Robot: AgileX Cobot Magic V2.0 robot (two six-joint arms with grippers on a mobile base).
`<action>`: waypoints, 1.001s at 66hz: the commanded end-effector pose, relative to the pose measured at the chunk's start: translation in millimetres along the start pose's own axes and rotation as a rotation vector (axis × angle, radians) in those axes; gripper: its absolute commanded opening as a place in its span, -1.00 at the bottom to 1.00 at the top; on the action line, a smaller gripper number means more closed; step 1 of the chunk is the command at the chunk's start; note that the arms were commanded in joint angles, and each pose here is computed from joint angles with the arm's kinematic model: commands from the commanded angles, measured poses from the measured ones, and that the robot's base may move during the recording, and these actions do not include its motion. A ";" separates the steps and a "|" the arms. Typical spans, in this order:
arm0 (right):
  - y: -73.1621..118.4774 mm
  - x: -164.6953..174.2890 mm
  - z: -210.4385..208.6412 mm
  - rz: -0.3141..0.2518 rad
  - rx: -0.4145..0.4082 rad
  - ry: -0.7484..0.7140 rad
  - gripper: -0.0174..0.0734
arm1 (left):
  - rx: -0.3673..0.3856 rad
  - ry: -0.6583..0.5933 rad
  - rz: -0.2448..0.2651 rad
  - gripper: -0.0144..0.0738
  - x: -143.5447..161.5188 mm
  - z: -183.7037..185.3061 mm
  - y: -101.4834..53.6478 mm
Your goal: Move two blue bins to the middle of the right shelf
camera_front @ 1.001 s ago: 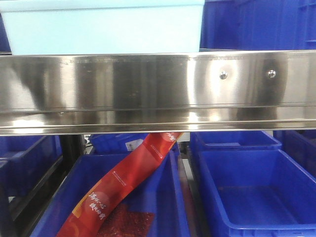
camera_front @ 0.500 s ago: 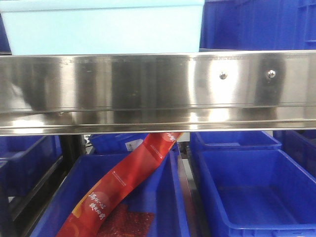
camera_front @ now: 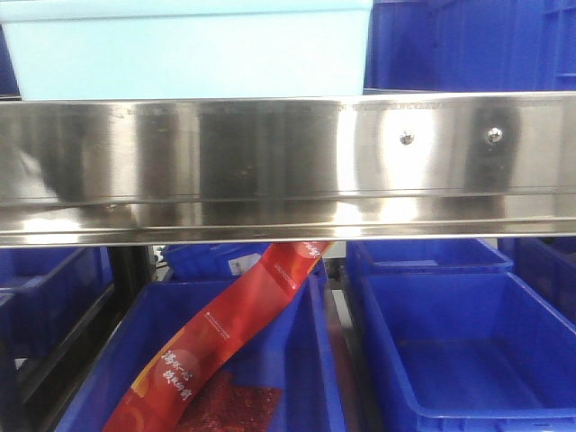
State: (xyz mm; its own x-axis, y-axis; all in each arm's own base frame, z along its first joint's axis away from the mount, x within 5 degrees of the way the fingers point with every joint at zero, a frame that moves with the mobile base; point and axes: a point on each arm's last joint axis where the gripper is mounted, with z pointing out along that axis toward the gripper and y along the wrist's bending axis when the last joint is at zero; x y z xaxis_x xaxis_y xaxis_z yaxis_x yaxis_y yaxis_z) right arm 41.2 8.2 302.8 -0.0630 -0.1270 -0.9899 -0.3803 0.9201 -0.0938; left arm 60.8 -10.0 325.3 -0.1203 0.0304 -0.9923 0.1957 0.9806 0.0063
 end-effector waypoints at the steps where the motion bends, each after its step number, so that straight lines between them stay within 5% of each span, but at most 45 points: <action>1: -0.4 -1.6 -0.9 -0.010 0.006 -0.025 -0.97 | -0.002 -0.023 -0.007 -0.92 -1.6 -2.0 0.2; 12: -0.4 -1.6 -0.9 -0.010 0.006 -0.025 -0.97 | -0.062 -0.057 0.016 -0.92 17.2 -12.0 2.8; 21: -0.3 -1.8 -0.9 -0.010 0.005 -0.028 -0.97 | -0.121 -0.078 -0.043 -0.92 66.6 -8.7 3.4; 31: -0.3 -1.8 -0.9 -0.010 0.006 -0.027 -0.97 | -0.123 -0.133 -0.040 -0.92 117.6 8.8 4.3; 66: -0.4 -1.9 -1.3 -0.010 0.006 -0.029 -0.97 | -0.081 -0.132 -0.026 -0.92 119.1 9.5 1.9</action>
State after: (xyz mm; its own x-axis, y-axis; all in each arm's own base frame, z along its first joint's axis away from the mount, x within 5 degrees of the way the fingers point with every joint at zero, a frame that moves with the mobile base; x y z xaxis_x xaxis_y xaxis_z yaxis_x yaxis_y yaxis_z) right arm 40.5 7.9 303.2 -0.0579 -0.1243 -0.9906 -0.3804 0.9201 -0.0932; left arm 56.7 -6.1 202.8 -0.0273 -0.0176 -0.9995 0.1091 0.9938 -0.0205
